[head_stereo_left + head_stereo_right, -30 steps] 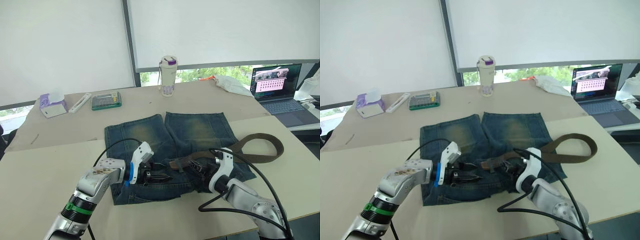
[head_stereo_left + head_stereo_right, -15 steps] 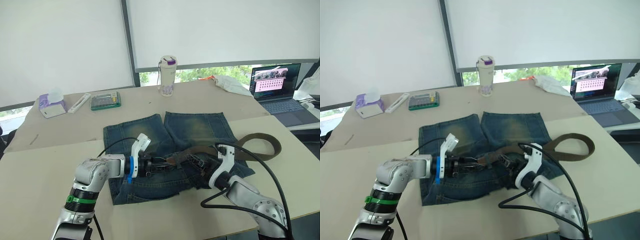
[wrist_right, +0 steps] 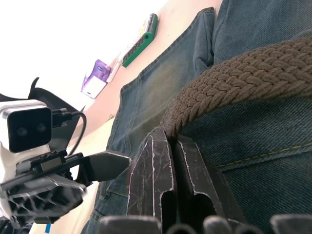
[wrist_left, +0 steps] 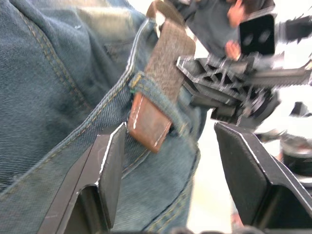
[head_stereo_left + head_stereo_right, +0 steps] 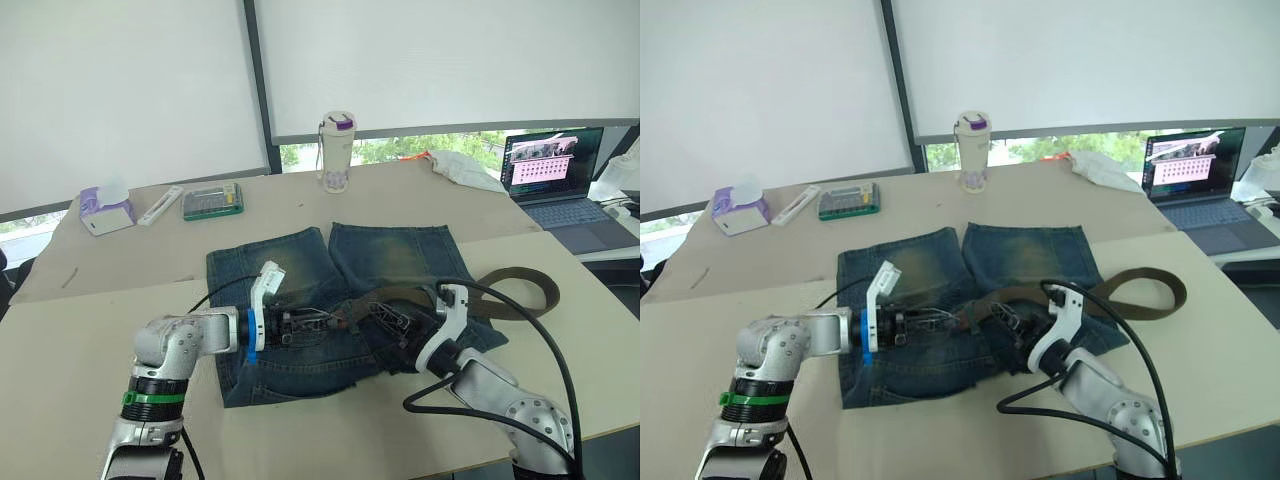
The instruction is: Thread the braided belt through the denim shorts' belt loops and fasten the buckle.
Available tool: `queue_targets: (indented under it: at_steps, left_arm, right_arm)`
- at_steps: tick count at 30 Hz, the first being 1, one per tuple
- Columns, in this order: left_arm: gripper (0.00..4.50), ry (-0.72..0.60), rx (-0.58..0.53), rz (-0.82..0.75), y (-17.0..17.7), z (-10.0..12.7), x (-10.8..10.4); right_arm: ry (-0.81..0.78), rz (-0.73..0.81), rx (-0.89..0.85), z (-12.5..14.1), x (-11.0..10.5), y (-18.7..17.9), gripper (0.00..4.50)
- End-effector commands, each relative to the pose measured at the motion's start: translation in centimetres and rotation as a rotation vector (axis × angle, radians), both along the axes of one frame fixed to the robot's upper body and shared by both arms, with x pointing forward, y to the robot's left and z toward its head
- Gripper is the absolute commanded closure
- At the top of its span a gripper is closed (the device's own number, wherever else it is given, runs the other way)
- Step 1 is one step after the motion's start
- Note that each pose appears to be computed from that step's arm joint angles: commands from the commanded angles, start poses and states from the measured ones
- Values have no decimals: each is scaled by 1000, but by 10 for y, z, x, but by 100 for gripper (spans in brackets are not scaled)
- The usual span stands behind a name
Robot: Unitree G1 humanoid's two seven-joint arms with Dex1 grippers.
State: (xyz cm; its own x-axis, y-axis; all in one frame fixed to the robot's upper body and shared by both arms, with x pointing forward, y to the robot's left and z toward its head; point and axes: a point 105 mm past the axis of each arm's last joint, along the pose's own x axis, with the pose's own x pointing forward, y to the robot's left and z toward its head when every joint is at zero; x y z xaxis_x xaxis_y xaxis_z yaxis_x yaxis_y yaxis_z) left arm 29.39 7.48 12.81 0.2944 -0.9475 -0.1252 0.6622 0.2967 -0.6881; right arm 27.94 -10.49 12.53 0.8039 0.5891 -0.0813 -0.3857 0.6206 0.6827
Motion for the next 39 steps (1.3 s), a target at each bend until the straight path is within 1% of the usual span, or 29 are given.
queue_targets:
  at_steps: [1, 5, 7, 9, 13, 15, 20, 23, 29, 32, 34, 39]
  left_arm:
    - [145, 77, -72, -14, 0, 11, -2]
    - [145, 175, -60, 17, -2, -1, 0]
    - [145, 198, -67, 23, -3, -2, 1]
    - [145, 200, -46, 39, -3, -5, 2]
    - [145, 245, -67, 131, 8, -10, 15]
    - [145, 275, -82, 148, 11, -11, 18]
    - [145, 333, -102, 125, 2, -15, 15]
    - [145, 359, -137, 107, -2, -13, 12]
    - [145, 374, -142, 73, -8, -13, 8]
    - [145, 382, -139, 76, -10, -14, 9]
    - [145, 391, -179, 72, -11, -9, 12]
    - [145, 397, -201, 55, -11, -5, 12]
  right_arm:
    - [-71, 41, 59, 20, -2, 8, 450]
    - [-74, 51, 64, 21, -3, 11, 450]
    - [-74, 53, 66, 21, -3, 12, 450]
    - [-75, 53, 68, 22, -4, 12, 450]
    - [-72, 49, 64, 21, -4, 12, 450]
    - [-70, 47, 63, 21, -4, 11, 450]
    - [-68, 46, 61, 20, -3, 11, 450]
    - [-67, 45, 57, 20, -3, 11, 450]
    - [-60, 46, 51, 18, -3, 12, 450]
    - [-58, 48, 49, 17, -2, 12, 450]
    - [-55, 48, 43, 16, -2, 13, 450]
    - [-33, 33, 22, 10, 1, 11, 450]
